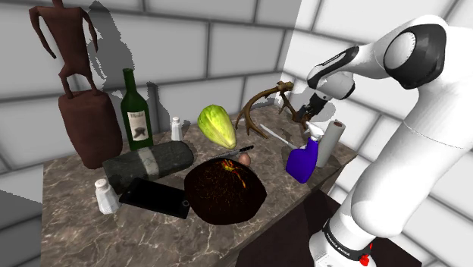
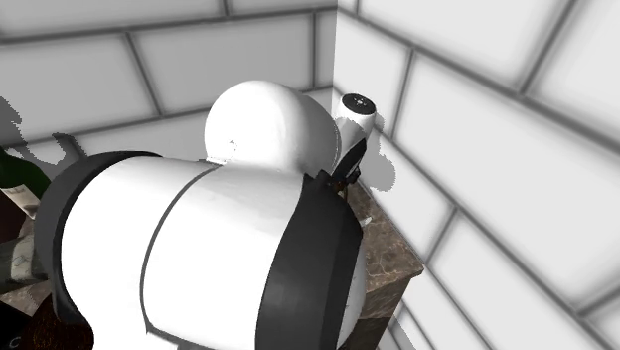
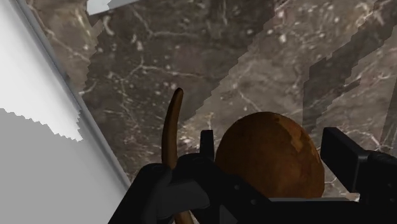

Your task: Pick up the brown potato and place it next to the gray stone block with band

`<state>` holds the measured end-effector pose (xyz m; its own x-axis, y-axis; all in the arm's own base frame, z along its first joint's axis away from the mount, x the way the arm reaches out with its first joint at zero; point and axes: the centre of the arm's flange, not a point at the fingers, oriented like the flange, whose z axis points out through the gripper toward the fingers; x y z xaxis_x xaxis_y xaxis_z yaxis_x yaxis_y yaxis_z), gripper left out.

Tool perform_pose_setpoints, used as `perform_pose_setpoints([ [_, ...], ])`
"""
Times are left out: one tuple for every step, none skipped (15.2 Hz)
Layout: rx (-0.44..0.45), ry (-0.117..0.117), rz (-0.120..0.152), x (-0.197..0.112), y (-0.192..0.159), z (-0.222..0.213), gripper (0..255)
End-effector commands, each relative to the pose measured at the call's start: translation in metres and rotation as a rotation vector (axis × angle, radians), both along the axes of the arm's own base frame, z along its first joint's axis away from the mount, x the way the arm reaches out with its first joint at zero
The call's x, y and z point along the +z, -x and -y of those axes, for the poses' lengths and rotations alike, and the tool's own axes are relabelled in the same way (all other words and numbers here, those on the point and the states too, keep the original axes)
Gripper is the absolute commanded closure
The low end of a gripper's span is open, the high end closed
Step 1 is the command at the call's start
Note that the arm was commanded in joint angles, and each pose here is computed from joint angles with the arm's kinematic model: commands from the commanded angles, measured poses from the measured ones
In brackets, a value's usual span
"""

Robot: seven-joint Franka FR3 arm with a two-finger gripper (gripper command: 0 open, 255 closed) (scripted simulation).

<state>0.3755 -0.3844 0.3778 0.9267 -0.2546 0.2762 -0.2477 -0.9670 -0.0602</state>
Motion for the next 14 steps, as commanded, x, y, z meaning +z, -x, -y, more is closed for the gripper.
perform_pose_setpoints([
  [0.000,0.000,-0.001,0.011,0.001,0.000,255],
  [0.000,0.000,-0.001,0.017,0.001,0.000,255],
  [0.000,0.000,-0.001,0.022,0.001,0.000,255],
  [0.000,0.000,-0.001,0.027,0.001,0.000,255],
  [0.000,0.000,-0.001,0.033,0.001,0.000,255],
  [0.000,0.000,-0.001,0.038,0.001,0.000,255],
  [0.000,0.000,-0.001,0.043,0.001,0.000,255],
  [0.000,0.000,-0.001,0.048,0.001,0.000,255],
  [0.000,0.000,-0.001,0.054,0.001,0.000,255],
  [0.000,0.000,-0.001,0.059,0.001,0.000,255],
  [0.000,0.000,-0.001,0.064,0.001,0.000,255],
  [0.000,0.000,-0.001,0.070,0.001,0.000,255],
  [0.000,0.000,-0.001,0.075,0.001,0.000,255],
  [0.000,0.000,-0.001,0.080,0.001,0.000,255],
])
